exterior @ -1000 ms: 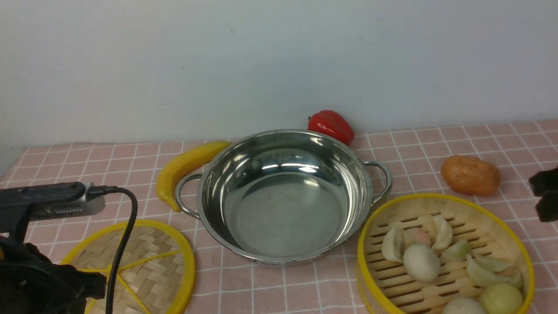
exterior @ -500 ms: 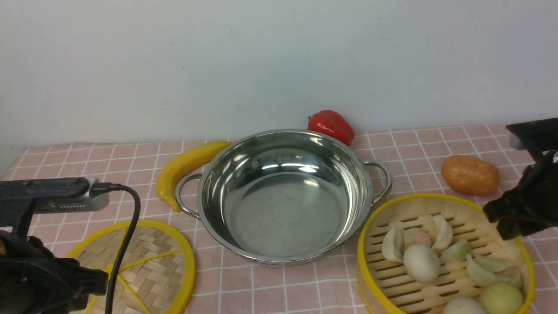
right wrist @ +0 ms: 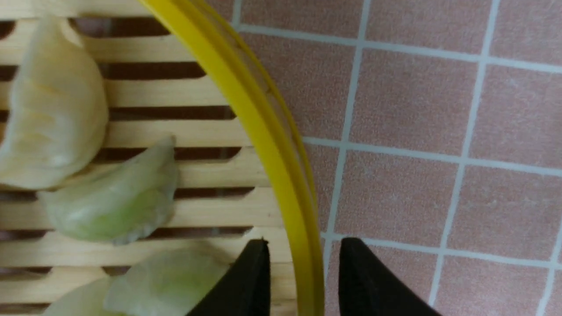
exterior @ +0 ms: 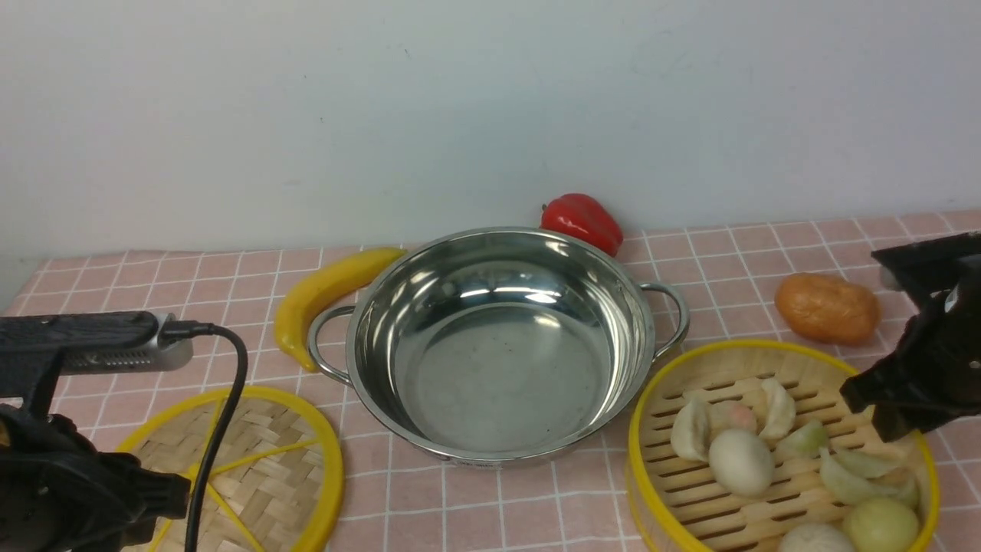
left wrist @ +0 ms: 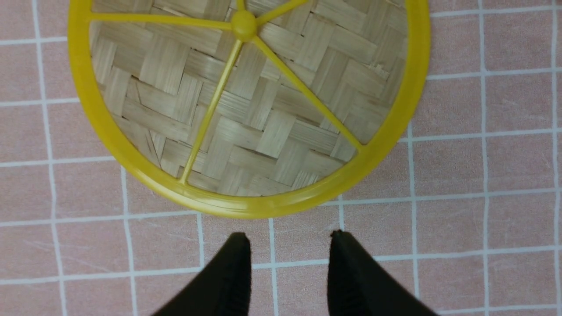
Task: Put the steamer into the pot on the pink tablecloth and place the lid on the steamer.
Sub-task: 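Reach for and grasp the rim of the bamboo steamer holding the buns with the right gripper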
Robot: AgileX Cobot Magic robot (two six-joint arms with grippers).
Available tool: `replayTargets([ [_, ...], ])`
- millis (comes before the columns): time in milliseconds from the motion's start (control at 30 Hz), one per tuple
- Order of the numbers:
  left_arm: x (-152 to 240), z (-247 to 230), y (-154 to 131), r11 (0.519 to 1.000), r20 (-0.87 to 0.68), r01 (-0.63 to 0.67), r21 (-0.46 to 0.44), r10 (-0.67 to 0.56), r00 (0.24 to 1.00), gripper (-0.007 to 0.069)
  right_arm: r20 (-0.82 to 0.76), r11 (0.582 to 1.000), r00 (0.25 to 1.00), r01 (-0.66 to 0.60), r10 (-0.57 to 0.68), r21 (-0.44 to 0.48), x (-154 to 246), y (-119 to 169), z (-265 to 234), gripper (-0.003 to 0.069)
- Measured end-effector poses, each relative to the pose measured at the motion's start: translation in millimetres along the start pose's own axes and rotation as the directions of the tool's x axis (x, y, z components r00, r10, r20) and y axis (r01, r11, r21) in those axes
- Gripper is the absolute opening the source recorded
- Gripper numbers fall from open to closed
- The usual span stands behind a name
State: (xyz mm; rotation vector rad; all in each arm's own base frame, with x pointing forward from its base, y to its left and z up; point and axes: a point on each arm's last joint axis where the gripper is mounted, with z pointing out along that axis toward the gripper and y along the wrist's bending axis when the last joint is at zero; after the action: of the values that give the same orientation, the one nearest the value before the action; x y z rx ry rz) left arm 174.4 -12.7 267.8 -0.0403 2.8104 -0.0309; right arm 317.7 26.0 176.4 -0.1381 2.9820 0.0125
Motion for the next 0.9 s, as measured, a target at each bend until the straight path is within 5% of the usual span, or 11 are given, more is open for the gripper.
replayTargets([
  [133, 0, 0, 0, 1.000, 0.000, 0.000, 0.000, 0.000, 1.000, 0.0243, -0.015, 1.000, 1.000, -0.014, 0.014, 0.000, 0, 0, 6, 0.0198],
  [300, 0, 0, 0, 1.000, 0.001, 0.000, 0.000, 0.000, 1.000, 0.0243, -0.036, 1.000, 0.999, -0.015, 0.016, 0.013, 1, -1, 6, 0.0062],
  [700, 0, 0, 0, 1.000, 0.002, -0.007, 0.001, 0.007, 1.000, 0.0243, -0.244, 0.998, 0.970, 0.015, 0.001, 0.063, 20, -6, 0, 0.0061],
  [900, 0, 0, 0, 1.000, 0.004, -0.013, 0.001, 0.013, 1.000, 0.0243, -0.217, 0.997, 0.976, 0.021, -0.003, 0.079, 28, -7, -31, 0.0067],
])
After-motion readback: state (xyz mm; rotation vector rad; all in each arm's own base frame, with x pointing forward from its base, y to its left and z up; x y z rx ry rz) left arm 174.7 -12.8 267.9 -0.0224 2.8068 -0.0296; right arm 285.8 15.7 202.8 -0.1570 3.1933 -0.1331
